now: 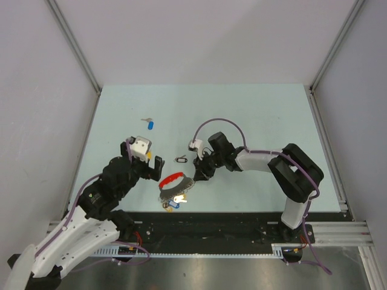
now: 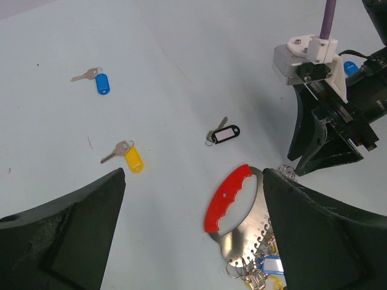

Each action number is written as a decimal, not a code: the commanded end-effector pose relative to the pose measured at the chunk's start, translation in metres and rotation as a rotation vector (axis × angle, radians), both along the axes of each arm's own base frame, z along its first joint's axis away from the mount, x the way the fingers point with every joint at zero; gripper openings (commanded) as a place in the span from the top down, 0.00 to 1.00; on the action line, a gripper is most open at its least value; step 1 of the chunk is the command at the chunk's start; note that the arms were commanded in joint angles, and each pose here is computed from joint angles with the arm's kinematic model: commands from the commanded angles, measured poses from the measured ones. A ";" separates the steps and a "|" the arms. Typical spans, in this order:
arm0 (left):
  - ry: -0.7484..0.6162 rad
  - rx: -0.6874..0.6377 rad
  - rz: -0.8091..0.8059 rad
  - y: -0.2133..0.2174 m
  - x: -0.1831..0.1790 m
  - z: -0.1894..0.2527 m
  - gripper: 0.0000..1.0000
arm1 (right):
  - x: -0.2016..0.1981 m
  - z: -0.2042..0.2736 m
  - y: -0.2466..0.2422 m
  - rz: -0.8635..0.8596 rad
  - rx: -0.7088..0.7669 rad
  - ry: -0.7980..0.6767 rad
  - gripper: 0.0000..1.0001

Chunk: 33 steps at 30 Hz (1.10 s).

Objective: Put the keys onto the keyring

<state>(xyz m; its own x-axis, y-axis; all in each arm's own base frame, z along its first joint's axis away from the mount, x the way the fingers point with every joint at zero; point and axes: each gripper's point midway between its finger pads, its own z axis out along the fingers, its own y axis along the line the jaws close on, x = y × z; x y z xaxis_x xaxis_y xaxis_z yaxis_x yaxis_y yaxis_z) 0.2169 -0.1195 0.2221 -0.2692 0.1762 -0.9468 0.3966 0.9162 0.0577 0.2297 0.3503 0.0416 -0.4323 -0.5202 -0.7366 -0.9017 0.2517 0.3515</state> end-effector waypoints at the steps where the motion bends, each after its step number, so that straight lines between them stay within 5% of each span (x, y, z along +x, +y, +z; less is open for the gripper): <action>1: -0.024 -0.012 -0.008 -0.002 0.003 0.006 0.00 | 0.001 0.015 0.022 0.076 0.094 -0.013 0.63; 17: -0.018 -0.008 -0.008 -0.002 0.005 0.004 0.00 | -0.031 0.034 0.035 0.185 0.091 -0.032 0.69; 24: -0.016 -0.007 -0.013 -0.003 0.005 0.004 0.00 | -0.058 0.014 0.027 0.208 -0.051 -0.029 0.69; 33: -0.014 -0.005 -0.012 -0.002 0.005 0.002 0.00 | -0.025 0.049 0.017 0.106 -0.105 -0.291 0.69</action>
<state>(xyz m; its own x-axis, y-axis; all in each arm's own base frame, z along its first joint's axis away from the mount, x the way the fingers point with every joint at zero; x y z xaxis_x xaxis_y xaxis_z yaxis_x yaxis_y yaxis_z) 0.2185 -0.1199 0.2187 -0.2817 0.1795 -0.9426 0.4003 0.9148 0.0546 0.1714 0.3644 0.0444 -0.2786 -0.6764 -0.6818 -0.9571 0.1372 0.2550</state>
